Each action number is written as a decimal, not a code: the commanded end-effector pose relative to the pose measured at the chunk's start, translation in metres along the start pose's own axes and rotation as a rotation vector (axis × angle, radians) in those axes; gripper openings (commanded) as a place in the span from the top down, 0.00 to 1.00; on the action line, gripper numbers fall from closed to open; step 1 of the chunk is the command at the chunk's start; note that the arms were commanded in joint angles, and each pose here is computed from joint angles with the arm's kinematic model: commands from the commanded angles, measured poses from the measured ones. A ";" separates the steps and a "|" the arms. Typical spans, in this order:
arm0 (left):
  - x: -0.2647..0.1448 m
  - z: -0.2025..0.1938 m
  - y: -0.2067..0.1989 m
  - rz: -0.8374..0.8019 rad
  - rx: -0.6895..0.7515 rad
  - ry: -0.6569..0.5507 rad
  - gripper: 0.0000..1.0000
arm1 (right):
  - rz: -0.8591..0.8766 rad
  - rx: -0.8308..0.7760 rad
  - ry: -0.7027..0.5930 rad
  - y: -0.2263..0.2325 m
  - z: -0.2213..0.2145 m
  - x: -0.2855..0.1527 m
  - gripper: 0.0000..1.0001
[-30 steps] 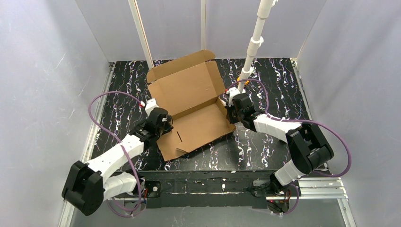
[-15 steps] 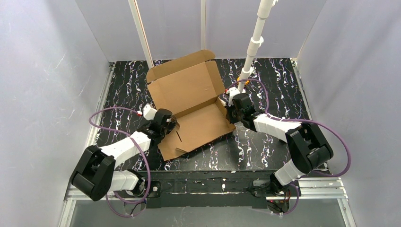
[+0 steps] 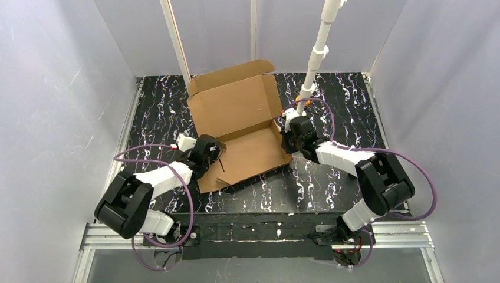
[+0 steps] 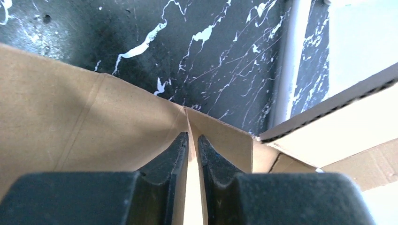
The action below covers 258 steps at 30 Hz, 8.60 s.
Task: Fold the paper box
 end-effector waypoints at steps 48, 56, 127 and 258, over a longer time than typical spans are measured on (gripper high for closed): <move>-0.109 0.043 0.063 -0.099 0.538 0.197 0.25 | -0.020 0.021 0.050 -0.005 -0.009 0.014 0.96; -0.094 0.036 0.061 -0.157 0.415 0.221 0.69 | -0.013 0.020 0.055 -0.004 -0.009 0.014 0.96; -0.118 0.019 0.008 -0.687 0.065 0.295 0.23 | 0.027 0.016 0.111 0.002 -0.022 0.021 0.98; -0.056 -0.011 0.043 0.527 0.861 0.306 0.76 | 0.175 -0.068 0.097 0.044 -0.016 0.011 0.99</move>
Point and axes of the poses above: each gripper's point midway between its finger pads, its own x axis out along the fingers, its own y axis along the line the jaws close on, z = x × y, the point moved 3 cm from there along -x, back along the fingers, and after that the axes turned 1 degree about -x, right-handed, at the moved point
